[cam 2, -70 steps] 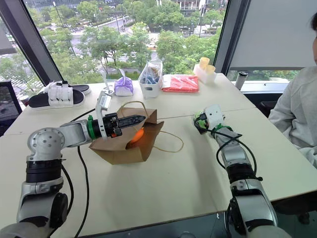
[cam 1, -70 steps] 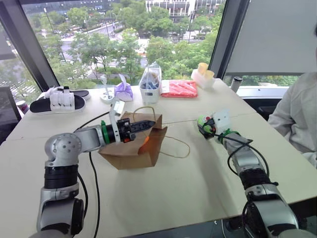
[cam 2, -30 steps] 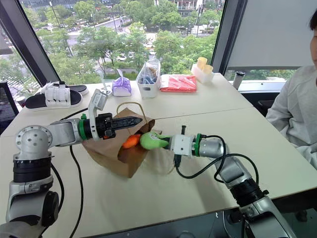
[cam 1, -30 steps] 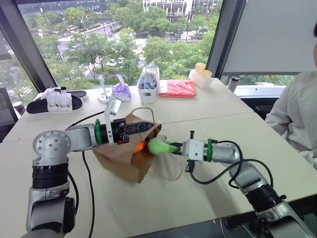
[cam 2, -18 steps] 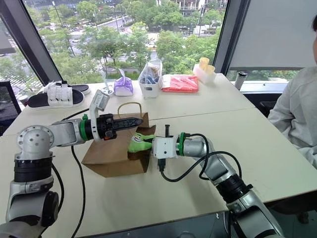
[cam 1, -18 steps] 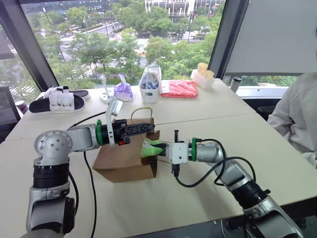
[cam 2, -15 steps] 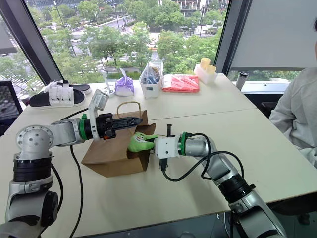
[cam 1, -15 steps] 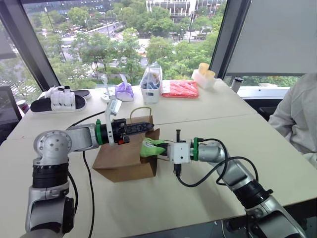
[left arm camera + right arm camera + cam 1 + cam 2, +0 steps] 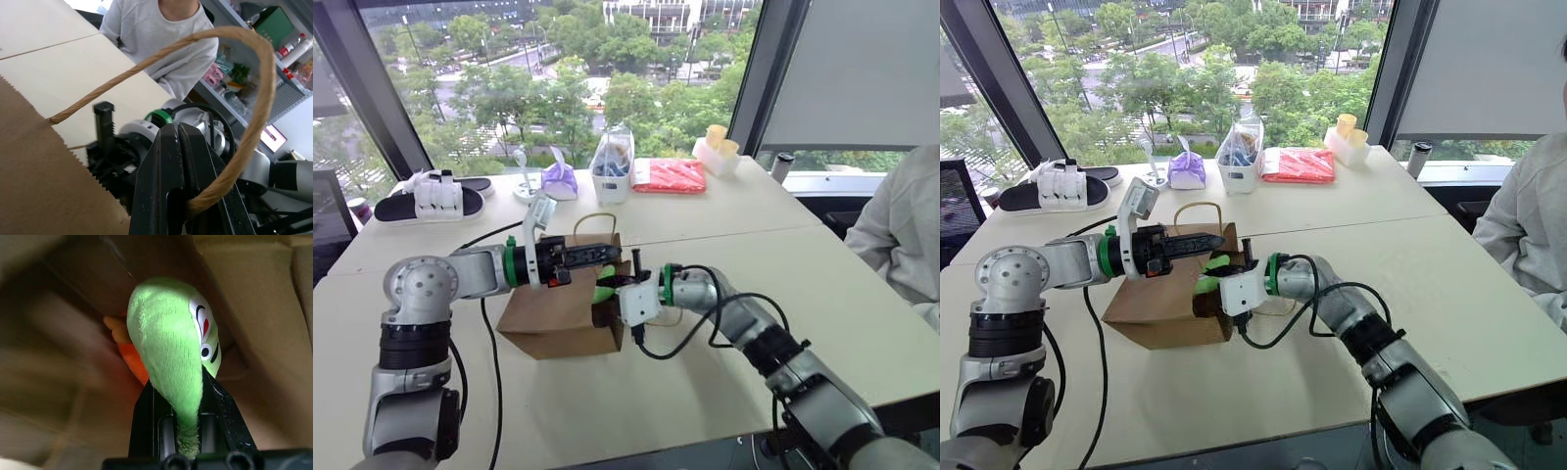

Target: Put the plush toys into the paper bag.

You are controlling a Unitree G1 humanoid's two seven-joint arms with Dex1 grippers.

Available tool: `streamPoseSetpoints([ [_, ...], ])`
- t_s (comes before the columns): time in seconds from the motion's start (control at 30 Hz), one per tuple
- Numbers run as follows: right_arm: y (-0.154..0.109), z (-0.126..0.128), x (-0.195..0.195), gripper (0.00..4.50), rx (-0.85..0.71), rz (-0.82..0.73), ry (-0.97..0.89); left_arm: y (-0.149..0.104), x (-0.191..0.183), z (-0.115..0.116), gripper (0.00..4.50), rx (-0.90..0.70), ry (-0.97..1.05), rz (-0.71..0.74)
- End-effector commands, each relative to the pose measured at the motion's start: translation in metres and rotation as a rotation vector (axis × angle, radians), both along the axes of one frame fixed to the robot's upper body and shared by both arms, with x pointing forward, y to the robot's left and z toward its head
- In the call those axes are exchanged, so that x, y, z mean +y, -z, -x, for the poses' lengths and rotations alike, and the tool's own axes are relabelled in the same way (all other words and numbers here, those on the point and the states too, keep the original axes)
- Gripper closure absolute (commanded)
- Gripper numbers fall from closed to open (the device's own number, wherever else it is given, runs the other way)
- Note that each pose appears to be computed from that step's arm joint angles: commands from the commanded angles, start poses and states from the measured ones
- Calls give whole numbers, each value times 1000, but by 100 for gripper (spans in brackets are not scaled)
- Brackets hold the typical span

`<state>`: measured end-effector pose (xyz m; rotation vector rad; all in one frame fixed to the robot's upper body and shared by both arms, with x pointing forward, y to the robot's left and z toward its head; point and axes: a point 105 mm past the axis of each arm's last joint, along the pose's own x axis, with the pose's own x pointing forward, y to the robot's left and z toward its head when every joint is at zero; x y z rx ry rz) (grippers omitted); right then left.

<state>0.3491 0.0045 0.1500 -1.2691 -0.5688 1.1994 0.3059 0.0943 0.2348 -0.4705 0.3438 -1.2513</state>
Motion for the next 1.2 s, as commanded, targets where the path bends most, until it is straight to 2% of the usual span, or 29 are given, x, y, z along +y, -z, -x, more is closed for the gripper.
streamPoseSetpoints([
  [0.03,-4,-4,8,366,-43,-18,-30,-12,2,2,450,-52,0,15],
  [0.1,-4,-5,7,289,-51,-17,-36,-14,3,1,450,-56,-10,24],
  [0.23,-13,-8,3,83,-92,-69,-22,-22,7,-1,450,-73,-23,59],
  [0.3,-20,-9,-2,3,-109,-102,-11,-30,11,-2,450,-86,-32,87],
  [0.53,-48,-13,-37,3,-137,-250,89,-39,21,-1,450,-112,-59,125],
  [0.67,-66,-10,-74,3,-140,-348,190,-37,23,-1,450,-107,-78,142],
  [0.83,-71,3,-104,3,-98,-408,276,-37,22,-1,450,-105,-81,162],
  [0.9,-66,4,-117,3,28,-501,350,-37,22,-2,450,-105,-84,165],
  [1.0,-44,9,-139,3,491,-804,490,-37,22,-3,450,-107,-89,171],
  [1.03,-35,13,-145,3,728,-987,525,-38,22,-3,450,-109,-90,174],
  [1.07,-27,19,-147,3,919,-1101,542,-38,22,-3,450,-110,-92,176],
  [1.1,-19,29,-145,3,1057,-1146,534,-38,22,-3,450,-111,-93,179],
  [1.2,-9,47,-142,3,1246,-1168,532,-38,22,-2,450,-114,-93,181],
])
